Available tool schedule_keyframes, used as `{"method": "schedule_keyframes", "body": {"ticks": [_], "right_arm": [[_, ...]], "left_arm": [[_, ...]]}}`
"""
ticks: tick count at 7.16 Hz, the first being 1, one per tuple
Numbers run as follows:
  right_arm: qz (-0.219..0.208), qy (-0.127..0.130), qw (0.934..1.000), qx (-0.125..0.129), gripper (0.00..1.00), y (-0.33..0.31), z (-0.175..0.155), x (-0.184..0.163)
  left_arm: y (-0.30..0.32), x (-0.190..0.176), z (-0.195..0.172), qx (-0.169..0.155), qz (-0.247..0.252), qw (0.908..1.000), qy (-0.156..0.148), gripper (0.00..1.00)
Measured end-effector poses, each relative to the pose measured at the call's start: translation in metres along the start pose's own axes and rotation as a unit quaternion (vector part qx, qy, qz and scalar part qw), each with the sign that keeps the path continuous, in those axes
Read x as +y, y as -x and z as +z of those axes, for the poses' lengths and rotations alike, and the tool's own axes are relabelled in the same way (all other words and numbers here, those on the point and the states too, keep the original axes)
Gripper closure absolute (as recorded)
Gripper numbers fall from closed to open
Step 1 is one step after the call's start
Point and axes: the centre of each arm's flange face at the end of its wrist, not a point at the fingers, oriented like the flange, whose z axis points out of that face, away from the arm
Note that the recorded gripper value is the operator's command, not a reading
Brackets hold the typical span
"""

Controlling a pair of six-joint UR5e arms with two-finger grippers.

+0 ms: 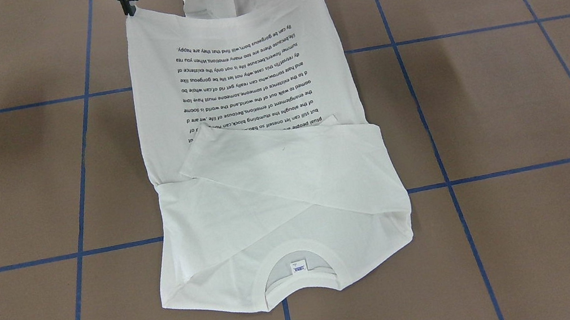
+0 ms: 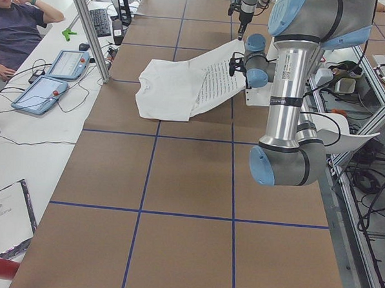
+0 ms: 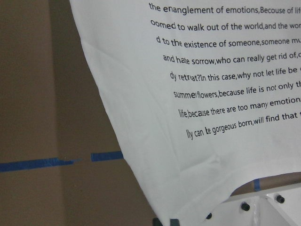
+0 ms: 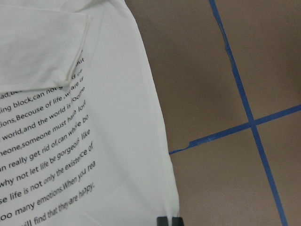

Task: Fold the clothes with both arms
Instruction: 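Carry the hem with both grippers over the shirt toward the collar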

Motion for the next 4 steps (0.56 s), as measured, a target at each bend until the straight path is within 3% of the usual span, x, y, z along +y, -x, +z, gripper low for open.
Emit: {"method": "schedule_keyframes", "body": {"ticks": [1, 2, 4], "right_arm": [[-0.015, -0.006, 0.9998, -0.008, 1.00, 0.002, -0.014, -0.011], [-0.033, -0.019, 0.9992, -0.013, 1.00, 0.002, -0.024, -0.032], [-0.047, -0.048, 0.9977, -0.014, 1.00, 0.017, -0.018, -0.098]], "left_arm": [[-0.015, -0.012, -0.024, 0.003, -0.001, 1.0000, 0.001, 1.00], [-0.029, -0.037, -0.038, -0.001, 0.003, 0.9998, -0.018, 1.00], [-0.042, -0.121, -0.045, -0.032, 0.006, 0.9961, -0.082, 1.00]]}}
